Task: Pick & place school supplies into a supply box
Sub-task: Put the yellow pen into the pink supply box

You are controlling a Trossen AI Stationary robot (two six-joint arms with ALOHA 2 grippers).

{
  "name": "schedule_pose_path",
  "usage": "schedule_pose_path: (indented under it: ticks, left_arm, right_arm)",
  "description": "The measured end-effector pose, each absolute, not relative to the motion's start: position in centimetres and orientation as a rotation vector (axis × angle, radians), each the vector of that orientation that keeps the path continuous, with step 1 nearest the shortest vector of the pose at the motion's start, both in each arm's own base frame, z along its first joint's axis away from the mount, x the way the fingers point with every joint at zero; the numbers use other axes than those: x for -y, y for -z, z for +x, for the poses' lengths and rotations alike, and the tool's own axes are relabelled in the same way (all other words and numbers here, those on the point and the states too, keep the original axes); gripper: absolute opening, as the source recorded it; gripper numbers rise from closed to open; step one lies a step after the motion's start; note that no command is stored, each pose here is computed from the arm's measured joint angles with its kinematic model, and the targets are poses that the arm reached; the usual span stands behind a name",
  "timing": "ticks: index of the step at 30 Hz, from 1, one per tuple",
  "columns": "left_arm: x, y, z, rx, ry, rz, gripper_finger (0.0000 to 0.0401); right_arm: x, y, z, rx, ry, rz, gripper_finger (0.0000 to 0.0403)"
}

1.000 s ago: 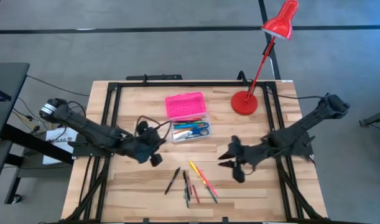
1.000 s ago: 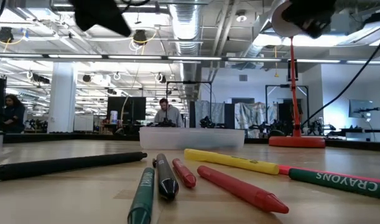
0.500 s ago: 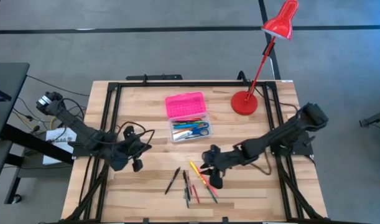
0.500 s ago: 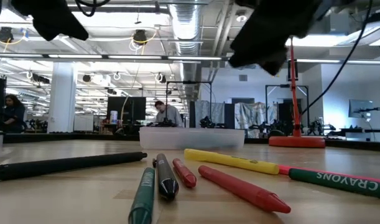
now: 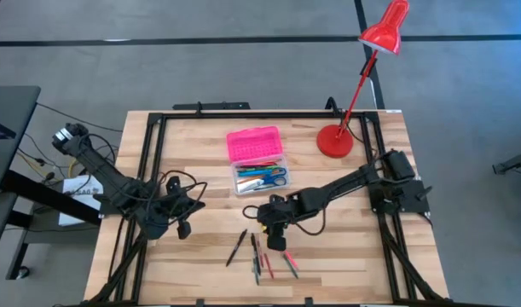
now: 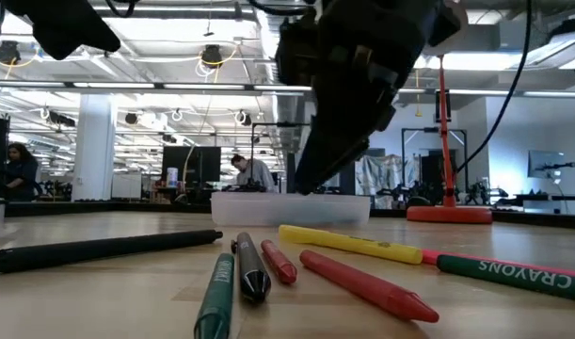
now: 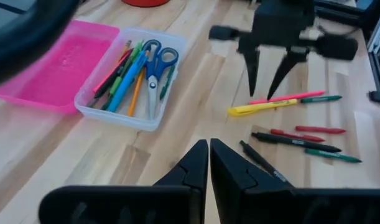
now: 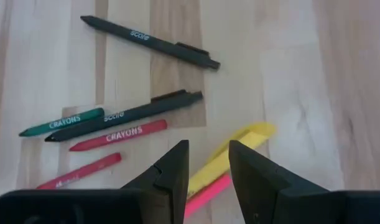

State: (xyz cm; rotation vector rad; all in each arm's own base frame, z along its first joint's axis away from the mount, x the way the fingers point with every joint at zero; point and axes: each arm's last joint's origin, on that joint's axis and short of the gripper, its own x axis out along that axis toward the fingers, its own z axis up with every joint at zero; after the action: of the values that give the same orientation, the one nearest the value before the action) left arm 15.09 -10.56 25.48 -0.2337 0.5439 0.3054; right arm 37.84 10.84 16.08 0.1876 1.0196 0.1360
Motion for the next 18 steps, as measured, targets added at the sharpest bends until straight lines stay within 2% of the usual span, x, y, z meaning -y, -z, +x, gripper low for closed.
schedule_pose_path:
  ticks: [18]
  left_arm:
    - [10.76, -25.76, 14.62, -0.409, -0.416, -0.242, 0.001]
  right_arm:
    - [-10.1, -16.14, 38.77, -0.993, -0.316, 0.013, 0.0104]
